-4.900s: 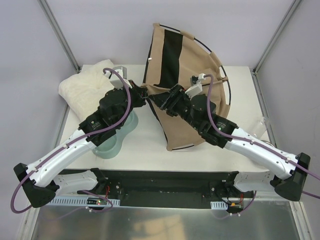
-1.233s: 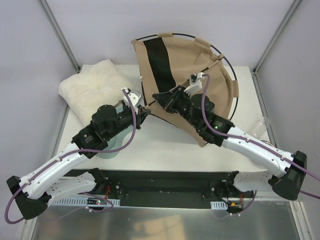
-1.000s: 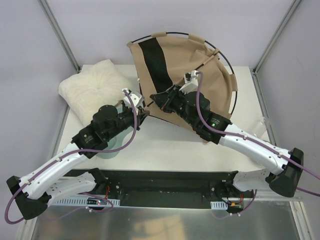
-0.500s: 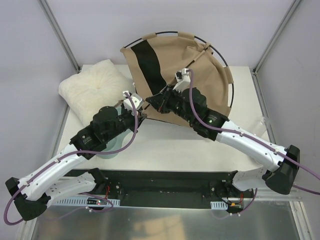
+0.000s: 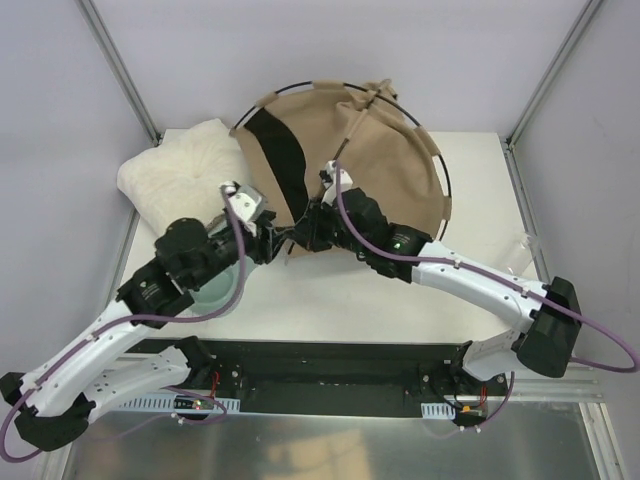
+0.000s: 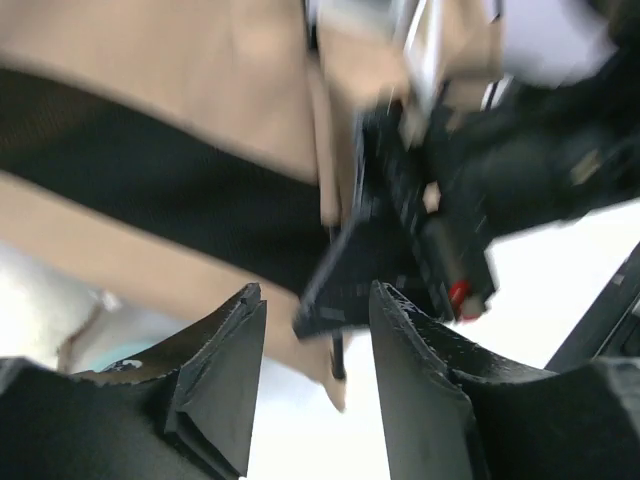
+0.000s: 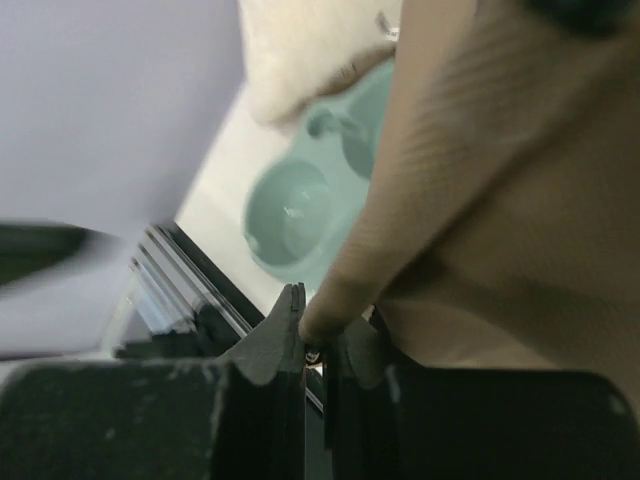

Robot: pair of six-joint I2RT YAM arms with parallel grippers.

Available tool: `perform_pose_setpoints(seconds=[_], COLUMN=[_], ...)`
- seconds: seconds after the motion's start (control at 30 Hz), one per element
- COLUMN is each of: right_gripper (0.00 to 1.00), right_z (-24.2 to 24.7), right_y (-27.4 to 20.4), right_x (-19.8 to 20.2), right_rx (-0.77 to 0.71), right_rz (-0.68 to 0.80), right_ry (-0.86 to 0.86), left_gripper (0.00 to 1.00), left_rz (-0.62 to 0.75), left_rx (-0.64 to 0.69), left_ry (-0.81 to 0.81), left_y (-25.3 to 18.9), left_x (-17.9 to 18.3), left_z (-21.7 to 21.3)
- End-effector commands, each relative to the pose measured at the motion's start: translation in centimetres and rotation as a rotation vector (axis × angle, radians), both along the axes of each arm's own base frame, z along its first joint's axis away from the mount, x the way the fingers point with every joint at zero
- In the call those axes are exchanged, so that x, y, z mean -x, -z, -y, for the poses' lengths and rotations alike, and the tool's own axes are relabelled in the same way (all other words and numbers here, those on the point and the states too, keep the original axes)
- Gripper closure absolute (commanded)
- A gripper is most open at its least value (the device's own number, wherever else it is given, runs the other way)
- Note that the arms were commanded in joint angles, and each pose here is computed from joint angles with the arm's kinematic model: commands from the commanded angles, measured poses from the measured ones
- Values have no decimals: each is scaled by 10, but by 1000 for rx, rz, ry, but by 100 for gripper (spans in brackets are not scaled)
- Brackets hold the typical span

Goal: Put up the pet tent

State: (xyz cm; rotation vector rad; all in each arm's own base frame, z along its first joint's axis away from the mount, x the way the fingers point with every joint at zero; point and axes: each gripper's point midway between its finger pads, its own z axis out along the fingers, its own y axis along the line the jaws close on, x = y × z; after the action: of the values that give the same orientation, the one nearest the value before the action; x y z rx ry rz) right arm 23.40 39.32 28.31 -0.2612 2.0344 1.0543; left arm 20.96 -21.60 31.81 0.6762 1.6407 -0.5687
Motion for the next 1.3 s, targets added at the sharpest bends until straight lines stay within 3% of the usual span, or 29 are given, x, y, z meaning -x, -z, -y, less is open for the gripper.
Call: perform_pose_setpoints(seconds=[0.0,0.33,0.6,0.83,1.0,1.1,1.27], right_gripper=[100,100,100,100,100,100,100], right_z=[8,10,11,10,10,10,10], right_y=[38,52,75,101,112,115,118], right_x=[11,19,29,45,54,58,59], right_rx=[145,178,232,285,311,320,353], right_rz=[-11,-14,-5,9,34,44,66], right_ry=[-59,-80,-110,-161,-187,-198,-206], left_gripper=[50,41,33,22,22,26,36], left_rz=[190,166,-17,-28,-95,-153,-197], left_rx=[182,224,333,334,377,424,363], left_ry=[3,-57,-165,-243,-388,-348,-258], left_y=[-80,-88,-85,-89,-84,-83,-78], left_x=[11,6,-29,-64,-98,-107,-111], left_z=[-11,-18,9,29,19,23,37])
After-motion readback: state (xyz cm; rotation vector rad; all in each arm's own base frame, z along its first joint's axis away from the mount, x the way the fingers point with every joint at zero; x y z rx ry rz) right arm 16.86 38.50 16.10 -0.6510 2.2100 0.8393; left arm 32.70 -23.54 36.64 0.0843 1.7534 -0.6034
